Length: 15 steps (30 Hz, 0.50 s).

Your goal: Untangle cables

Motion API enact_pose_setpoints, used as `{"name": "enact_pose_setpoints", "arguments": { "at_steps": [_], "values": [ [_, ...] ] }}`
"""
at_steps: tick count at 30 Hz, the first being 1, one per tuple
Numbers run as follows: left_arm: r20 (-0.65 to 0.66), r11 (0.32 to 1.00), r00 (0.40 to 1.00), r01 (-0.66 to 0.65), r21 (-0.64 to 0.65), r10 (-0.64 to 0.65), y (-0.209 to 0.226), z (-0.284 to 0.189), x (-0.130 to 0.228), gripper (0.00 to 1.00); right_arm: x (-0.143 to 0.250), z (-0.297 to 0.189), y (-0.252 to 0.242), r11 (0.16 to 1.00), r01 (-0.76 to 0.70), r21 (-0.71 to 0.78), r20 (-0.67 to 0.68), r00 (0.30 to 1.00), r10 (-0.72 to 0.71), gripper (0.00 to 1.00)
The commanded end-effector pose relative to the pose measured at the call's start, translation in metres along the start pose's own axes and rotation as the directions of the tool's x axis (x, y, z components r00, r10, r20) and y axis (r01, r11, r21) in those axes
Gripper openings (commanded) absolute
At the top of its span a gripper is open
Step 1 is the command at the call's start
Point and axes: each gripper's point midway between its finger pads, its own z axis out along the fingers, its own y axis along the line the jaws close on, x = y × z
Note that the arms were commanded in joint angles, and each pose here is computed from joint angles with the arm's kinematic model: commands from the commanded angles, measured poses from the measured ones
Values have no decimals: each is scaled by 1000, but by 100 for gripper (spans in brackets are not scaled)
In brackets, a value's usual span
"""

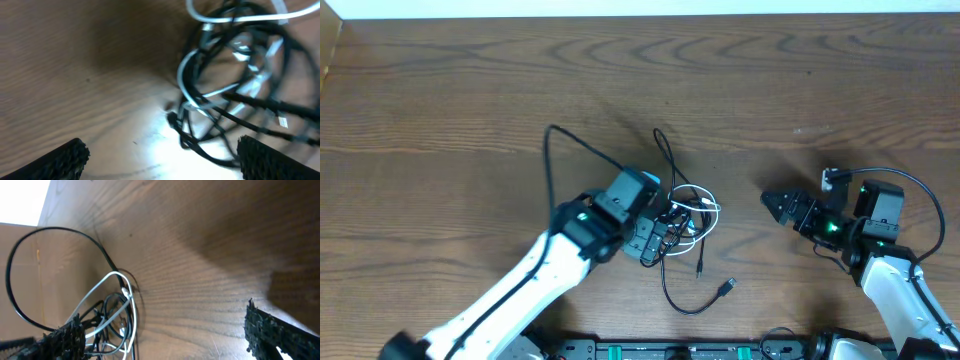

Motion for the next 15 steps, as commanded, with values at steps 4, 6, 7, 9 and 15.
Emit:
{"name": "enact_pose_setpoints", "arguments": {
  "at_steps": [4,6,7,9,15],
  "values": [
    [-5,991,1000,16,-130,-16,13,37,-9,95,2,-1,-1,1000,9,3,-9,1000,-9,99],
    [12,985,1000,17,-172,-15,20,41,-14,95,4,-1,-2,1000,1,7,-18,1000,-1,99],
    [25,978,1000,18,-206,-13,26,42,-17,95,6,-1,-3,1000,-6,10,-25,1000,6,99],
    [61,951,998,26,-307,-8,43,37,-24,95,9,-1,-4,1000,-16,15,-35,999,16,99],
    [146,924,989,83,-372,-30,55,27,-38,95,17,-1,-8,999,-44,29,-64,997,46,99]
  ]
}}
